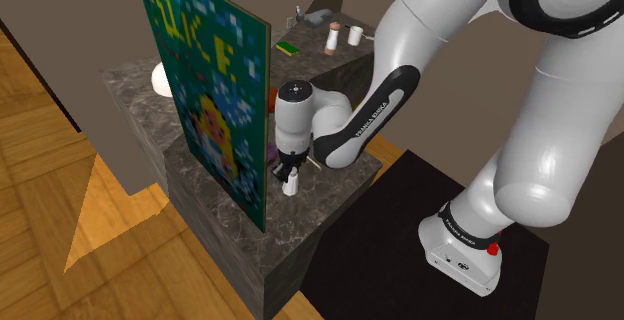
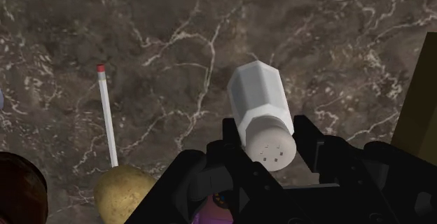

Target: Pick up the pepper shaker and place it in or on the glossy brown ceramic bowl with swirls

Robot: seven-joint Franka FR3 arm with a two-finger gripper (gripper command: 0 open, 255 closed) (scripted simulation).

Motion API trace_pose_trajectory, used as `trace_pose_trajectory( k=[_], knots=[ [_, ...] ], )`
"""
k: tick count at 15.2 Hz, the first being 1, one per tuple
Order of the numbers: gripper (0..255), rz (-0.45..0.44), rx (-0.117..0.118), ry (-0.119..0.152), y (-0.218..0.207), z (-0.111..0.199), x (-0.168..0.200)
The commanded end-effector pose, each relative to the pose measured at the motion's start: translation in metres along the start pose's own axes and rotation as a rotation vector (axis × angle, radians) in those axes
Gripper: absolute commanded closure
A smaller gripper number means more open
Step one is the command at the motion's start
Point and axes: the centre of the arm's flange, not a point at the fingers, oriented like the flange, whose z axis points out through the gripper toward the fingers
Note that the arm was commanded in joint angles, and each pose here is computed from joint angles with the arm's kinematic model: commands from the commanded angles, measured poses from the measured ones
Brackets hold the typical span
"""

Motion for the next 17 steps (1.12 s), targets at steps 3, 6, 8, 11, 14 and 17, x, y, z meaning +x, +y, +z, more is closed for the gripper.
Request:
trace_pose_trajectory(
  k=[3,6,8,11,14,17],
  knots=[
    [255,0.000,0.000,0.000,0.003,-0.020,0.000],
    [255,0.000,0.000,0.000,0.005,-0.036,0.001],
    [255,0.000,0.000,0.000,0.006,-0.046,0.001],
    [255,0.000,0.000,0.000,0.008,-0.062,0.002],
    [255,0.000,0.000,0.000,0.010,-0.078,0.003],
    [255,0.000,0.000,0.000,0.012,-0.094,0.004]
  ],
)
